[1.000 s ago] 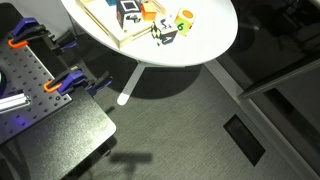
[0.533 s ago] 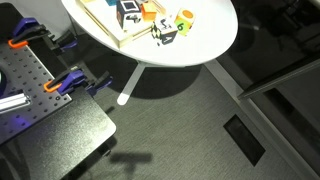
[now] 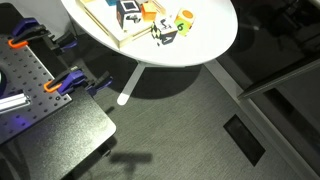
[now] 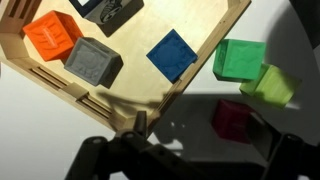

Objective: Pick up the pink block and put it on the tray

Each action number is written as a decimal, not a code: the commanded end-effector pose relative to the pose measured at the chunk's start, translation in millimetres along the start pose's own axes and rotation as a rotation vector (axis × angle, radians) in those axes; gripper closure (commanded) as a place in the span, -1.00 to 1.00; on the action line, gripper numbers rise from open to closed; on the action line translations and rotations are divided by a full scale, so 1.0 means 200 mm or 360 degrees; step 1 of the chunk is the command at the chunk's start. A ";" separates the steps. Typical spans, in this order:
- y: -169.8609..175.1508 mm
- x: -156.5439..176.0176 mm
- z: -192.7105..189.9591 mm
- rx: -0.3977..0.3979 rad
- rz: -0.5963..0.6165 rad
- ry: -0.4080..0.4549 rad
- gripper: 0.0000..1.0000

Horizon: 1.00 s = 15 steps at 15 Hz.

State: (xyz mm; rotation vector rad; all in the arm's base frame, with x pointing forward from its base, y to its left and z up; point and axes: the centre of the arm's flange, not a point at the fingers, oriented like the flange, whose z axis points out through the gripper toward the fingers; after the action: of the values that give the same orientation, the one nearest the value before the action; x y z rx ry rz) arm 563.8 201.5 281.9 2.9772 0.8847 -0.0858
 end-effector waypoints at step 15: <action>-0.41 0.31 0.29 0.0021 -0.0039 -0.0233 -1.00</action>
State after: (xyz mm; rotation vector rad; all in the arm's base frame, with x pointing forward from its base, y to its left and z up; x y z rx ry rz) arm 561.0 288.9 223.2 2.9327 0.9864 -0.3194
